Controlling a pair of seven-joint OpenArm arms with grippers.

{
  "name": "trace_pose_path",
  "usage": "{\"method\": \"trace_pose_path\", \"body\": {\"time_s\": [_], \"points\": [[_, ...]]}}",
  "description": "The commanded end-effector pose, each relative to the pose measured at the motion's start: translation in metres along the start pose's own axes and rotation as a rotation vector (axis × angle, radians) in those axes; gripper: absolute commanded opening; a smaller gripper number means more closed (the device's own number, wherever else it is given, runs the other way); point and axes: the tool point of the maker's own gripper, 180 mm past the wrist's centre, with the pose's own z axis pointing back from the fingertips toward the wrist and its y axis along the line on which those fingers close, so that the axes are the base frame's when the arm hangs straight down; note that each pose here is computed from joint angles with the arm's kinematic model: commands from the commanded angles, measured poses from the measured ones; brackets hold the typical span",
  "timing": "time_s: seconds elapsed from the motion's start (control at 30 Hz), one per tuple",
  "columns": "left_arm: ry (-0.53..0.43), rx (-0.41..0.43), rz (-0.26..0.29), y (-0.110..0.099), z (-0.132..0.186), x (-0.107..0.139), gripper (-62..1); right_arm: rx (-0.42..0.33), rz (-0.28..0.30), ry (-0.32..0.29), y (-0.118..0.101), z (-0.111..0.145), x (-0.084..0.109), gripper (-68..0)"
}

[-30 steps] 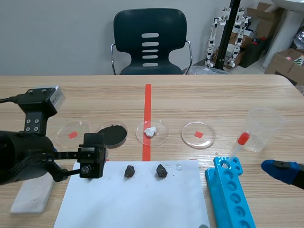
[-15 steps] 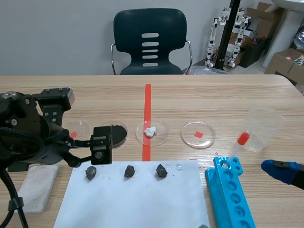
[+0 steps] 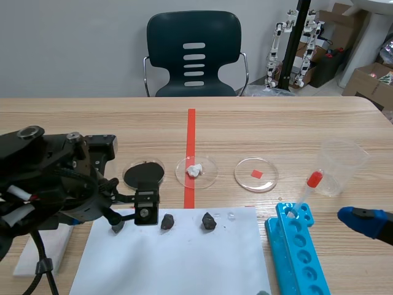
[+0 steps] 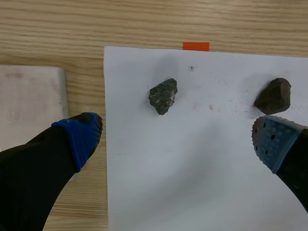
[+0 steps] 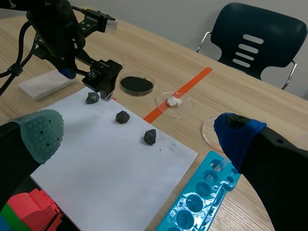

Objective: Pick up the left mineral with the left hand

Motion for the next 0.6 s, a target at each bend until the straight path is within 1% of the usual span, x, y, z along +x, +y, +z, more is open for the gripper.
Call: {"method": "trace_pose_path", "body": {"time_s": [0.0, 0.1, 0.2, 0.33, 0.47, 0.57], "points": [[-0.029, 0.001, 0.004, -0.003, 0.002, 0.009, 1.4, -0.005, 0.002, -0.034, -0.003, -0.002, 0.008, 0.4], [-0.033, 0.014, -0.015, -0.004, -0.002, 0.011, 1.4, -0.005, 0.002, -0.034, -0.003, -0.002, 0.008, 0.4], [-0.01, 0.019, -0.026, -0.006, -0.01, 0.008, 1.4, -0.005, 0.002, -0.033, -0.003, -0.002, 0.008, 0.4], [0.017, 0.037, -0.023, -0.005, -0.02, 0.006, 1.4, -0.005, 0.002, -0.034, -0.003, -0.002, 0.008, 0.4], [0.009, 0.043, -0.04, -0.006, -0.022, 0.011, 1.4, -0.005, 0.002, -0.034, -0.003, -0.002, 0.008, 0.4], [0.009, 0.047, -0.041, -0.005, -0.023, 0.012, 1.4, -0.005, 0.002, -0.033, -0.003, -0.002, 0.008, 0.4]]}}
